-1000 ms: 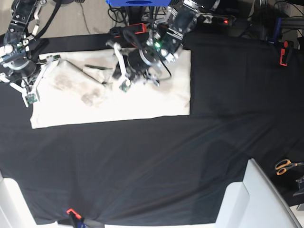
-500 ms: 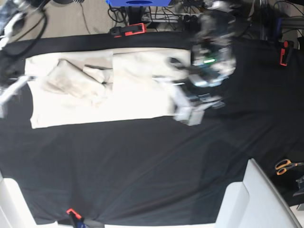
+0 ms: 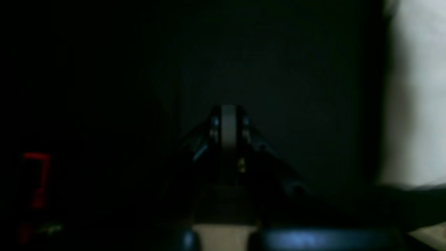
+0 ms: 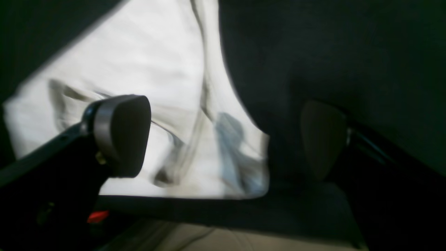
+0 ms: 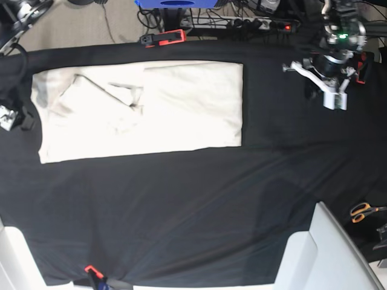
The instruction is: Fold the T-shirt properly
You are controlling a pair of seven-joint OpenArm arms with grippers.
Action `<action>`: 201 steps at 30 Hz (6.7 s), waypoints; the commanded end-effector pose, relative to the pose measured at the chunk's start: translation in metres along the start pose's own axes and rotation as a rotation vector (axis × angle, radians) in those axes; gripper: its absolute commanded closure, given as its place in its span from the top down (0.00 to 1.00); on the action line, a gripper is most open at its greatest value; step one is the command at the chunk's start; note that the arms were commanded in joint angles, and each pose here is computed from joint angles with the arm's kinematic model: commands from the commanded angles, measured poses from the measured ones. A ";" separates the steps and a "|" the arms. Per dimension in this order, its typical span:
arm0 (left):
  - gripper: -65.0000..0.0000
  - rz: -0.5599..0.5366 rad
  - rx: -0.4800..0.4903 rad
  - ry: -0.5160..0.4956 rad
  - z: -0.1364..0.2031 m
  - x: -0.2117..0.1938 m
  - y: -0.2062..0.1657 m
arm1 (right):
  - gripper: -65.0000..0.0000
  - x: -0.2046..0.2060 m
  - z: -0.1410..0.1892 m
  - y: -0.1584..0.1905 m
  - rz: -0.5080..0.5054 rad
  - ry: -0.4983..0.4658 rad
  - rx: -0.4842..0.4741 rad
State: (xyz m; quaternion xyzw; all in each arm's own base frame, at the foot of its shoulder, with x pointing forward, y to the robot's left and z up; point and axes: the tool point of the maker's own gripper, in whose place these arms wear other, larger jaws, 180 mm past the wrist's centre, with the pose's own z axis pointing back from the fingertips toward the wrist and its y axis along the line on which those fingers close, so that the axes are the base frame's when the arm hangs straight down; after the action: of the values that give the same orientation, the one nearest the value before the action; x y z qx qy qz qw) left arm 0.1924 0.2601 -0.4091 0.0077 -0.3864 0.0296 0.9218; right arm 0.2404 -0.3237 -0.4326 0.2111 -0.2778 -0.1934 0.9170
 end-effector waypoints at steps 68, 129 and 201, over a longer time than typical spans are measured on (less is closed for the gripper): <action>0.00 0.066 -0.032 -0.041 0.016 0.009 0.017 | 0.01 -0.016 -0.071 0.037 0.088 0.197 0.129; 0.00 0.062 -0.031 -0.043 0.016 0.010 0.017 | 0.01 -0.087 -0.067 0.231 0.847 -0.038 -0.381; 0.00 0.060 -0.030 -0.042 0.015 0.010 0.018 | 0.45 -0.144 -0.086 0.289 0.928 0.003 -0.208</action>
State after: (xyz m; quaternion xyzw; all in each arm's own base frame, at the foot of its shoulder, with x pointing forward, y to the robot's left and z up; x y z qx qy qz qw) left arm 0.1829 0.2752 -0.3996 -0.0193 -0.3909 0.0566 0.9185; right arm 0.2399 0.0049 -0.4277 -0.0328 -0.2984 0.2150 0.9293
